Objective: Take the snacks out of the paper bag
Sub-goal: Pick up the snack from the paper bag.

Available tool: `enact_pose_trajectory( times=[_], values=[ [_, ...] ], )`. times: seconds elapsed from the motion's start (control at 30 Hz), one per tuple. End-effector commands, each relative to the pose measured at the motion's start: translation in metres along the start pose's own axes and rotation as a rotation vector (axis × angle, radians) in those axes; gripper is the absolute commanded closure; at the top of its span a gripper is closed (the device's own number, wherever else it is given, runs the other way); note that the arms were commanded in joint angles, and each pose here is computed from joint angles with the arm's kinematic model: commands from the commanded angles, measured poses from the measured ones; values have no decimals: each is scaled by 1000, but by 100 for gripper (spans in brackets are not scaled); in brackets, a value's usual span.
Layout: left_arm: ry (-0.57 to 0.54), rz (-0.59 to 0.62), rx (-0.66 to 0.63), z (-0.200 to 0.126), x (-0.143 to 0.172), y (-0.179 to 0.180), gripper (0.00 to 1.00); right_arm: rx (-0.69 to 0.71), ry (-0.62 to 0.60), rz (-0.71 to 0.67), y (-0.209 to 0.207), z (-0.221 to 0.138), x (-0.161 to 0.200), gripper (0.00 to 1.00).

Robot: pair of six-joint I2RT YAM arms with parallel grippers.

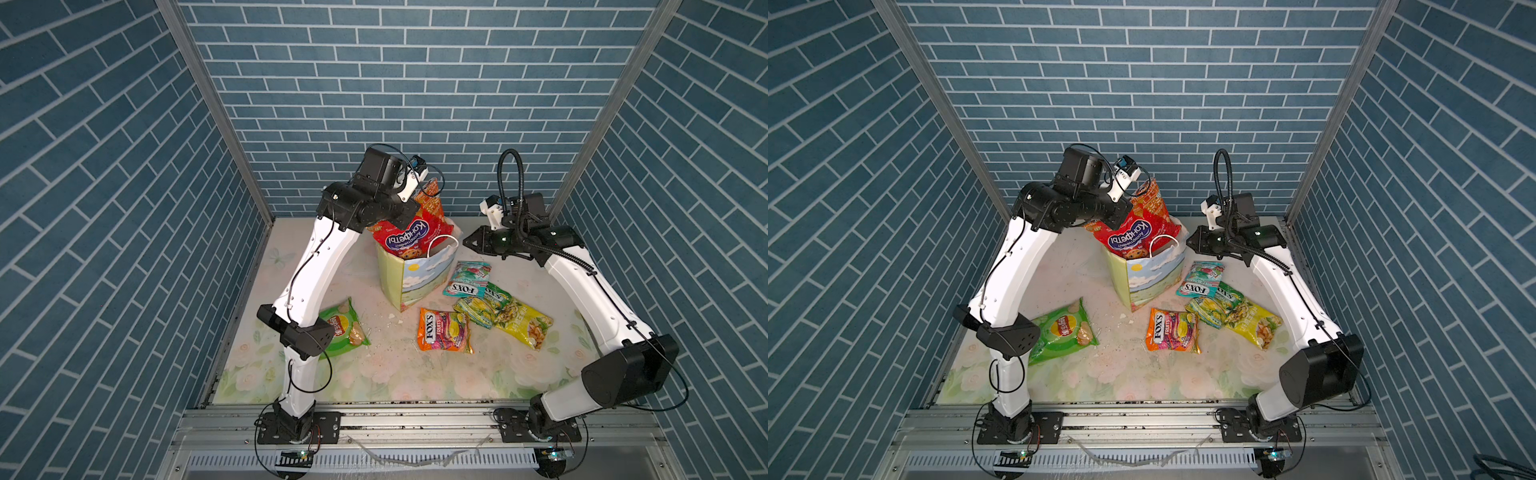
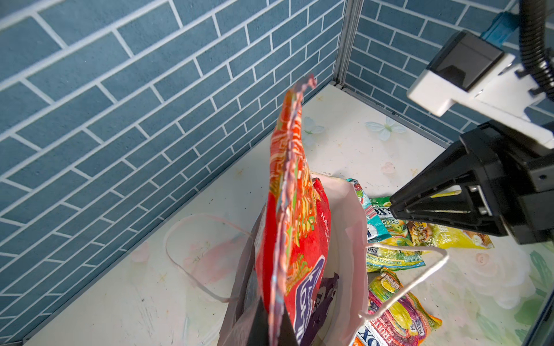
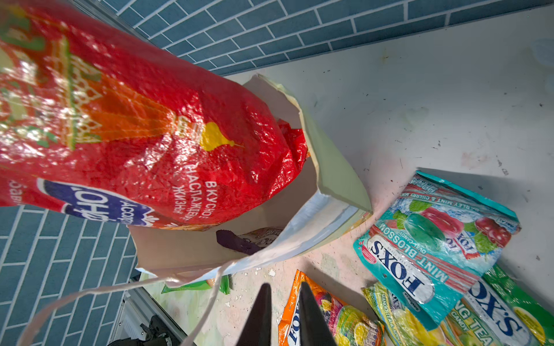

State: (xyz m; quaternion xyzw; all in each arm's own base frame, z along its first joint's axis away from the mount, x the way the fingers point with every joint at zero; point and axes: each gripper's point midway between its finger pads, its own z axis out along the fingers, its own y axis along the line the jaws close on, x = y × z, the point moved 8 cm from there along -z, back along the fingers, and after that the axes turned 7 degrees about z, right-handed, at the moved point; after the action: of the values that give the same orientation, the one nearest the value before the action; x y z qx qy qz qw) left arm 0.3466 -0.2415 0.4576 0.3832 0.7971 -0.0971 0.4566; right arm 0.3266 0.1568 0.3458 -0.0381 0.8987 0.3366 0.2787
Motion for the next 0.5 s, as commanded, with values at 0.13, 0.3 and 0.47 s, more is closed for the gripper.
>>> enact_pose_trajectory(
  times=[0.13,0.3,0.47],
  values=[
    [-316,42,-126,-76,-47,12,99,-2,-23,-34,9,-13,3,82],
    [-355,59,-161,-91,-51,14,99,-7,-23,-36,11,-12,4,82],
    [-379,73,-184,-102,-54,15,99,-12,-21,-41,15,-12,4,82]
  ],
)
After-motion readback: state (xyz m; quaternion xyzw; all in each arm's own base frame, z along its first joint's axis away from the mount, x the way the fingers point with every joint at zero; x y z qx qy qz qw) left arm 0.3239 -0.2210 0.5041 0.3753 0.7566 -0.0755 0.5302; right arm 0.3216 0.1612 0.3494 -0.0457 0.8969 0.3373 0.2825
